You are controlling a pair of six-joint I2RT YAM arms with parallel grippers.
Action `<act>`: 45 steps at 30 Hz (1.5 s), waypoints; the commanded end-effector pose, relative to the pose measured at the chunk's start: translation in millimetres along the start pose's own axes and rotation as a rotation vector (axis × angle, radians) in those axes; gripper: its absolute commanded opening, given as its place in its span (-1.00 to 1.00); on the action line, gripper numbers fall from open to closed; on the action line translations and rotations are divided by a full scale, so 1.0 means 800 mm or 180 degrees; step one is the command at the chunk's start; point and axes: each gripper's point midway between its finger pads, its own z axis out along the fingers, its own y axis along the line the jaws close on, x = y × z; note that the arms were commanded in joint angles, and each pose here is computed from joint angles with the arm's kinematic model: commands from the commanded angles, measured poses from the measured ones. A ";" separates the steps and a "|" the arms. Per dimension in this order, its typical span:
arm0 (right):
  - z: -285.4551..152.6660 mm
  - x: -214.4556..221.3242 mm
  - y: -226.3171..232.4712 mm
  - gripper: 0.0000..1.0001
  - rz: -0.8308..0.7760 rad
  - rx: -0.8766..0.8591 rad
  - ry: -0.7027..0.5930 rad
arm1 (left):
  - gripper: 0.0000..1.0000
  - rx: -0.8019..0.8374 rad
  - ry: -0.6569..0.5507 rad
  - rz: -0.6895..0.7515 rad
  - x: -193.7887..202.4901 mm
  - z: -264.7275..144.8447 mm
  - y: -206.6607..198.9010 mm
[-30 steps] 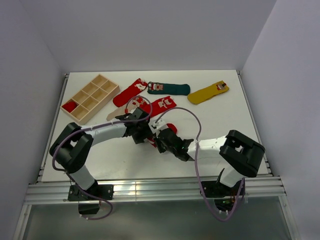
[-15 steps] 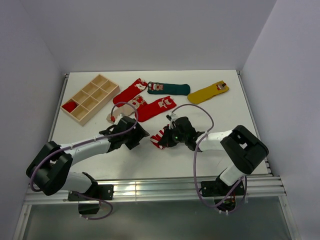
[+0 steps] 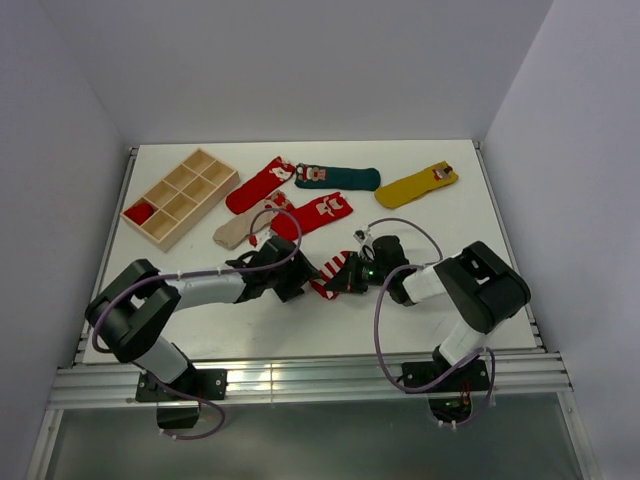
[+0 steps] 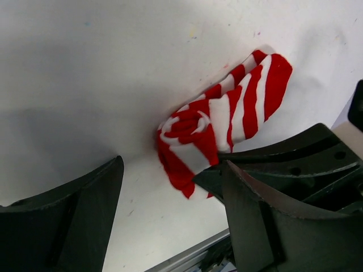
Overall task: Roll the socks
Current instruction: Roll the sock at the center of the board.
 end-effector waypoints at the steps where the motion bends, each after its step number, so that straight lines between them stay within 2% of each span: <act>1: -0.009 0.039 -0.043 -1.00 0.0357 0.0318 0.0244 | 0.46 0.0138 0.0009 0.0026 0.001 0.010 -0.027; 5: -0.011 0.038 -0.045 -1.00 0.0400 0.0286 0.0227 | 0.37 0.0052 0.0029 0.0037 0.001 0.020 -0.025; 9: -0.013 0.037 -0.046 -0.99 0.0420 0.0257 0.0216 | 0.19 -0.0188 0.0090 0.0058 0.007 0.034 -0.005; 14: -0.015 0.032 -0.040 -0.97 0.0395 0.0168 0.0162 | 0.00 -0.0249 0.0197 0.0080 0.018 0.043 0.001; 16: -0.016 0.027 -0.034 -0.96 0.0329 0.0108 0.0120 | -0.15 -0.0254 0.0221 0.0102 0.020 0.046 0.001; 17: -0.017 0.026 -0.033 -0.93 0.0323 0.0106 0.0111 | -0.34 -0.0244 0.0219 0.0112 0.020 0.046 -0.001; 19: -0.020 0.018 -0.025 -0.82 0.0234 0.0063 0.0049 | -0.59 -0.0319 0.0235 0.0159 0.022 0.045 0.006; 20: -0.021 0.015 -0.022 -0.75 0.0218 0.0061 0.0040 | -0.85 -0.0313 0.0218 0.0183 0.021 0.045 0.005; 21: -0.022 0.012 -0.019 -0.68 0.0180 0.0055 0.0019 | -0.98 -0.0310 0.0208 0.0198 0.020 0.044 0.003; 22: -0.026 0.003 -0.009 -0.51 0.0106 0.0013 -0.0043 | -0.99 -0.0307 0.0199 0.0228 0.019 0.043 0.003; 25: -0.036 -0.023 0.010 -0.29 -0.0091 0.0034 -0.0213 | -0.99 -0.0339 0.0210 0.0237 0.020 0.039 0.004; 28: -0.053 -0.047 0.007 -0.21 -0.0210 0.0407 -0.0416 | -0.99 -0.0389 0.0107 0.0245 0.012 0.039 0.006; 31: -0.073 -0.080 -0.009 -0.17 -0.0288 0.0952 -0.0711 | -0.99 -0.0351 0.0081 0.0303 0.009 0.039 -0.001; 35: -0.076 -0.088 -0.031 -0.17 -0.0332 0.1302 -0.0662 | -0.99 -0.0370 0.0047 0.0418 0.004 0.040 -0.009; 45: -0.028 -0.107 -0.057 -0.19 -0.0279 0.1415 -0.0392 | -0.99 -0.0479 -0.0213 0.0658 -0.022 0.033 -0.019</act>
